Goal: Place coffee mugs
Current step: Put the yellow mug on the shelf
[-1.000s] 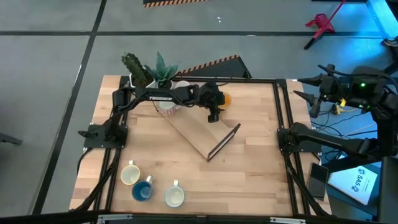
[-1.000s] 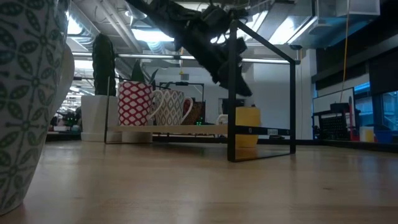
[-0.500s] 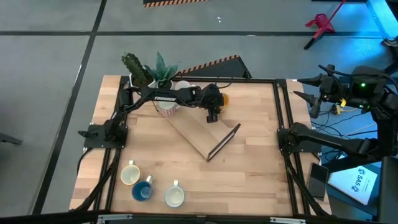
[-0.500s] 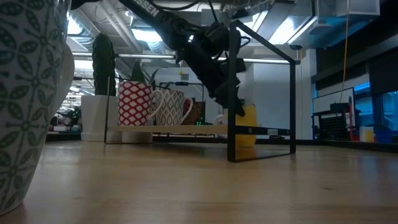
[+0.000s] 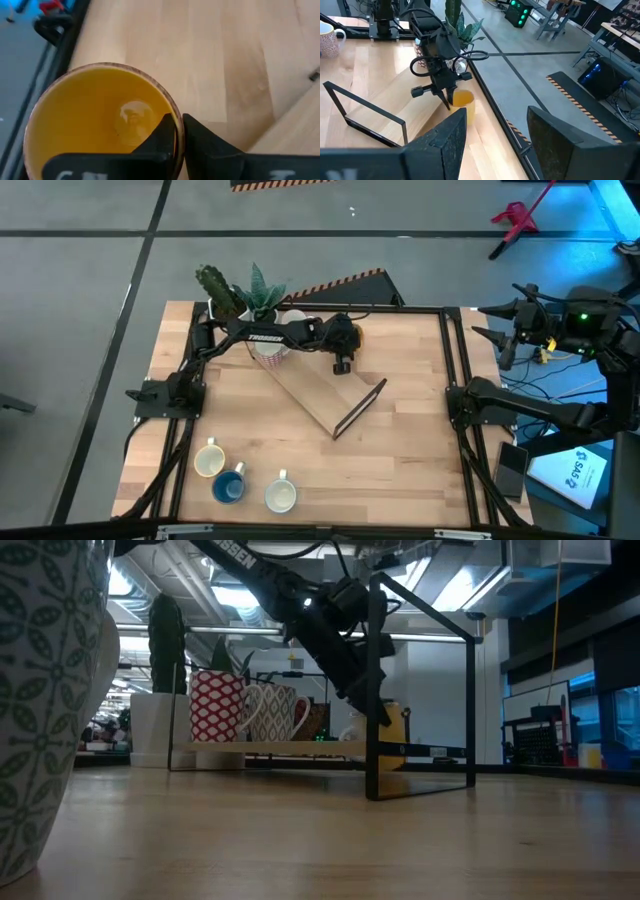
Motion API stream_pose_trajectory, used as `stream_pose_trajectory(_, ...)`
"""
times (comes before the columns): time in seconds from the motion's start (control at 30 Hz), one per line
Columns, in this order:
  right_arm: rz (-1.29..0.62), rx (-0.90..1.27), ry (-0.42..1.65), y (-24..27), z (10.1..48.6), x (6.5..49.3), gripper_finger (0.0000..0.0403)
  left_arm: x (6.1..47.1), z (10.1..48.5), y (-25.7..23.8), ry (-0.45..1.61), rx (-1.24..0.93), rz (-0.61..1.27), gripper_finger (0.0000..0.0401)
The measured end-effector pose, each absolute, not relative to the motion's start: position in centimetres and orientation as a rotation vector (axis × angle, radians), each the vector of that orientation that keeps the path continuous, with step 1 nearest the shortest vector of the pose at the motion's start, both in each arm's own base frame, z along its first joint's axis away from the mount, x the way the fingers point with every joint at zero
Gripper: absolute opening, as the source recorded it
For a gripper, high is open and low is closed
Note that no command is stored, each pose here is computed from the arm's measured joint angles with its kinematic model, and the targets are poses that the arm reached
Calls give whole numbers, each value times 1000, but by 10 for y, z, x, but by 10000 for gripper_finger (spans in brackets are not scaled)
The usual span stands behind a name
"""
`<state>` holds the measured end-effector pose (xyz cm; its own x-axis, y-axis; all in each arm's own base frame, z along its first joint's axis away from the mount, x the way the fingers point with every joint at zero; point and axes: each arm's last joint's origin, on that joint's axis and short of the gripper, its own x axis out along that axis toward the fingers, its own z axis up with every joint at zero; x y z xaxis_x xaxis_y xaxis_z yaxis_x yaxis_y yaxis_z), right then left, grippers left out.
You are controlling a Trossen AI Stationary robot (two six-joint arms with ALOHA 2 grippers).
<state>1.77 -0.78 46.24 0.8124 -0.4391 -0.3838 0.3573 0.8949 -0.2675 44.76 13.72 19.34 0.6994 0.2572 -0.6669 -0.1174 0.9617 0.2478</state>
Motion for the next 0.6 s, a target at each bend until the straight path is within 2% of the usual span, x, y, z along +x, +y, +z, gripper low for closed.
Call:
stream_pose_trajectory(0.13,-423,-183,452,-8,462,18,195,453,204,136,740,218,209,12)
stream_pose_trajectory(0.27,-422,-183,452,-8,462,18,195,462,242,124,764,246,144,12)
stream_pose_trajectory(0.47,-422,-184,452,-8,462,18,195,448,308,80,951,450,-168,12)
stream_pose_trajectory(0.6,-422,-184,452,-8,462,18,195,425,315,73,1115,348,-276,12)
